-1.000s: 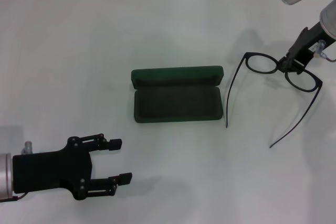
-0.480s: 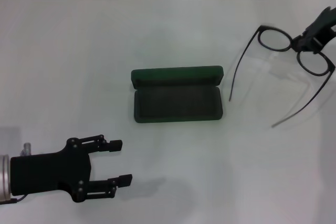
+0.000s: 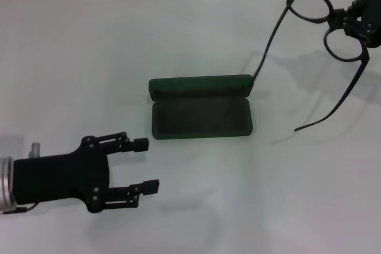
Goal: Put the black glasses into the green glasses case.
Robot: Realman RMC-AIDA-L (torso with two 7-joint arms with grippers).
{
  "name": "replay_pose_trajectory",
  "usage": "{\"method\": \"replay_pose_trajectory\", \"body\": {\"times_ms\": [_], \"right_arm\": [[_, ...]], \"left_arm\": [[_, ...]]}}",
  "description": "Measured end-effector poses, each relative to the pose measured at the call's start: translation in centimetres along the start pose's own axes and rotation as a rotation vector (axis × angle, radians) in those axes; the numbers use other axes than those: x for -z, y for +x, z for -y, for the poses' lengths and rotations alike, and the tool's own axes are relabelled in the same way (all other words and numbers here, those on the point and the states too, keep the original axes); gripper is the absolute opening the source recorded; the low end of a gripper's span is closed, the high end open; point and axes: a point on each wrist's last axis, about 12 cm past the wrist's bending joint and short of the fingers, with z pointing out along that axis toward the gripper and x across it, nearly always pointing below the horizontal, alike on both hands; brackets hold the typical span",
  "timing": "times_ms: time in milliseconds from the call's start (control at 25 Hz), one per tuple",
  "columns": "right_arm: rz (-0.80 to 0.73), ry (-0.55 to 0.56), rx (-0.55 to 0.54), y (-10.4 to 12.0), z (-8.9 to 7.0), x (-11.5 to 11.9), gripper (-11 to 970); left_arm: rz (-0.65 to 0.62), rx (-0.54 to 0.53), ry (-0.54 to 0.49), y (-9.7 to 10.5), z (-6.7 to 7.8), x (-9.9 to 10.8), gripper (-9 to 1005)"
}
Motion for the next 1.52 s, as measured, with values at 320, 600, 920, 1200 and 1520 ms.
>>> {"method": "replay_pose_trajectory", "body": {"times_ms": [320,600,920,1200,1520], "right_arm": [[0.236,-0.146,0.193,2.0,-2.6,-0.5,46],[0.284,-0.227,0.271,2.5,-4.1,-2.7,45],[0.345,-0.243,0.279,1.5,-4.2,-3.7,45],[0.366,-0.258,0.297,1.6,-4.5,-4.2,45],[0.41,-0.241,0.285,1.3,-4.4,-4.1,46]], "left_arm": [[0.022,-0.05,0.059,-1.6,-0.9,-1.0,765],[0.073,-0.134,0.056,-2.4,-1.2,-1.6,766],[0.078,-0.151,0.127,-3.3,-1.9,-2.6,607],[0.1,-0.171,0.152,-3.3,-1.9,-2.8,303],[0.099,-0.172,0.161,-3.4,-1.8,-2.9,45]]}}
